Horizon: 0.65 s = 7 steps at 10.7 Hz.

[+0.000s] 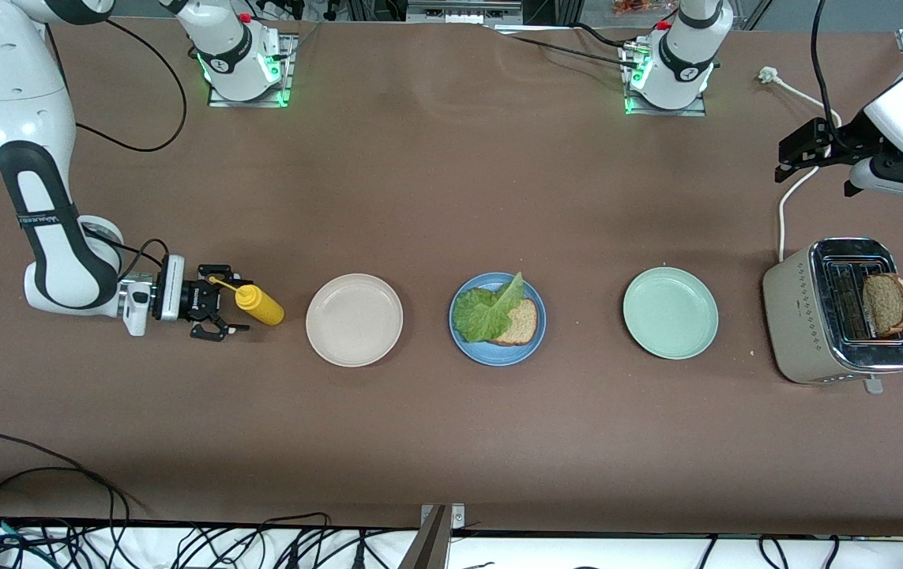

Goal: Make sandwich in blue plate with both arms
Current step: 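Lower the right gripper beside the yellow mustard bottle, then close the right gripper on the mustard bottle and lift it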

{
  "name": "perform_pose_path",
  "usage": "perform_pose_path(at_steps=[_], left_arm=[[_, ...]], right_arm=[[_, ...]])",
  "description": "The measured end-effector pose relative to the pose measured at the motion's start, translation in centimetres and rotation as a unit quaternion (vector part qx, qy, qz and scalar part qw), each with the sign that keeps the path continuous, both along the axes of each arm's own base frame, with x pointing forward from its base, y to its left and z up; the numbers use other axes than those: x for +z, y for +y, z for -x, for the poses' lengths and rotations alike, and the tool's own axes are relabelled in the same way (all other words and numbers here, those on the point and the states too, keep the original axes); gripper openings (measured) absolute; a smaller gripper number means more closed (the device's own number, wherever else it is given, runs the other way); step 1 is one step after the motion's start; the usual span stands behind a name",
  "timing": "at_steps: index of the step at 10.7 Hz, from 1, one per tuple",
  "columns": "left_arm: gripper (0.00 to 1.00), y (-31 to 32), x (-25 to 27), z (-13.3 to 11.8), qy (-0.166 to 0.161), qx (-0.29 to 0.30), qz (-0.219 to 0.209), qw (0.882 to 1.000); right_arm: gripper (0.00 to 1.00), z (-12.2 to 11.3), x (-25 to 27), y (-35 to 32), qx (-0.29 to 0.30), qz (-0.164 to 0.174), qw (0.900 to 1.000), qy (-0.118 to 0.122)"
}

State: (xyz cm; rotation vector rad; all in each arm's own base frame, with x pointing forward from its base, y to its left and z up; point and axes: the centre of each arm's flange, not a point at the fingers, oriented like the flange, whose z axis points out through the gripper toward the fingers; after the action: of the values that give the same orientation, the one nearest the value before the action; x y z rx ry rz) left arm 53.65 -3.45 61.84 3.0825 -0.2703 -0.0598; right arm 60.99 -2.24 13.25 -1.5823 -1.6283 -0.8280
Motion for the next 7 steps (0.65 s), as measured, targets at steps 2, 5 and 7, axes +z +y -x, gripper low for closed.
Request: perform_pose_path(at_steps=[2,5,7], left_arm=[[1.0,0.0,0.0,0.0,0.0,0.0,0.0,1.0],[1.0,0.3,0.0,0.0,0.0,0.002,0.0,1.0],[1.0,0.5,0.0,0.0,0.0,0.005,0.0,1.0]], right_arm=[[1.0,-0.9,-0.6,0.5,-0.003,0.001,1.0,-0.005],[1.0,-1.6,-1.8,2.2,-0.009,-0.002,1.0,-0.008],[1.0,-1.7,-1.7,3.4,-0.013,-0.009,1.0,-0.009]])
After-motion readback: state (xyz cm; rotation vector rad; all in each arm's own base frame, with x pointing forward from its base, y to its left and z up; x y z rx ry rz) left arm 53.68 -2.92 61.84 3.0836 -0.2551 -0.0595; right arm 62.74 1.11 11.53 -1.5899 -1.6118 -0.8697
